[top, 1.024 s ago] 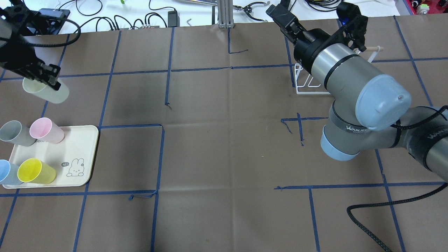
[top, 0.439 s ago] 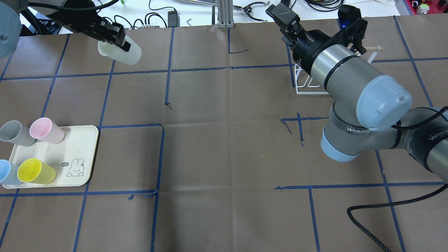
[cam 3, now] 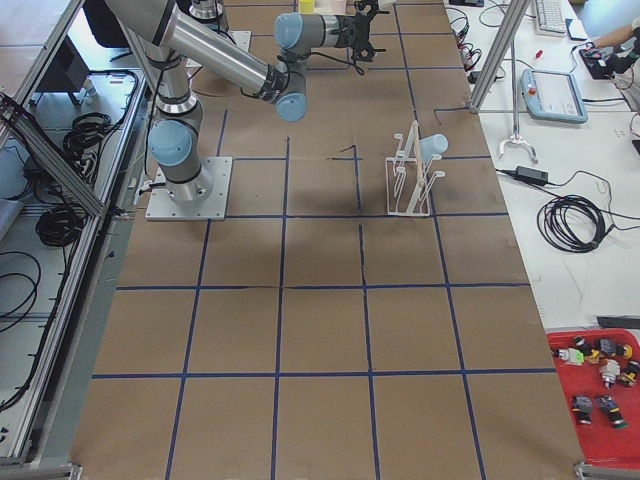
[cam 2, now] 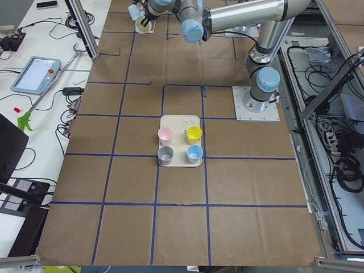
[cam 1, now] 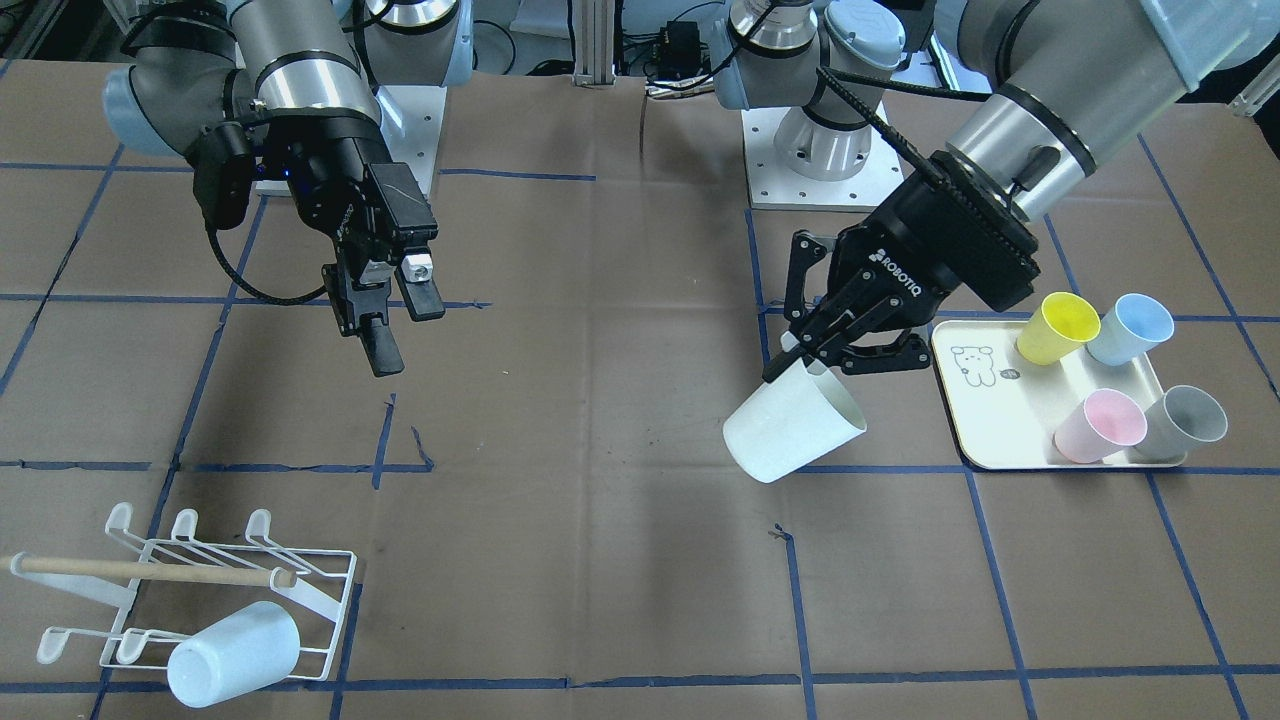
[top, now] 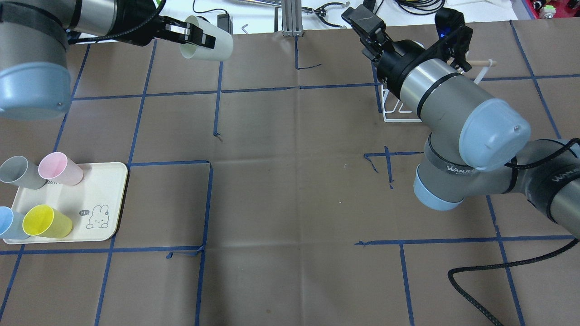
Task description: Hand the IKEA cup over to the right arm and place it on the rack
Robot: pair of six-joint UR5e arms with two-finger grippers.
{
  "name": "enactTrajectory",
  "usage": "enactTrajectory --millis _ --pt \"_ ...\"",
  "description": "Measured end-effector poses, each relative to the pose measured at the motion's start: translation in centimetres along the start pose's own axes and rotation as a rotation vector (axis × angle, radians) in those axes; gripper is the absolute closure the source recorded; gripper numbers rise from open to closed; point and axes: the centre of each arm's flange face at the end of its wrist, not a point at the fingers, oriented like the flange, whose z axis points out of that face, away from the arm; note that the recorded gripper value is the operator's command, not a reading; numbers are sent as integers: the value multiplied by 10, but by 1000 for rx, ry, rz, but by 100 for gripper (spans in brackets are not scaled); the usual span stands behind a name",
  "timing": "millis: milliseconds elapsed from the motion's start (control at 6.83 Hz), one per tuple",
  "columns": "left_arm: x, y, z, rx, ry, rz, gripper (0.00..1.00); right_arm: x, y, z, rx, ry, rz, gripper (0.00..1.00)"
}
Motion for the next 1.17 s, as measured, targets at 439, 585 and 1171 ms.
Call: enactTrajectory --millis 439,585,1171 --pt "20 41 36 199 100 171 100 -2 4 0 -7 -3 64 0" --pt "33 56 47 238 110 215 100 -2 4 -1 -7 -4 135 0" --pt "69 100 80 303 128 297 100 18 35 -7 -45 28 402 0"
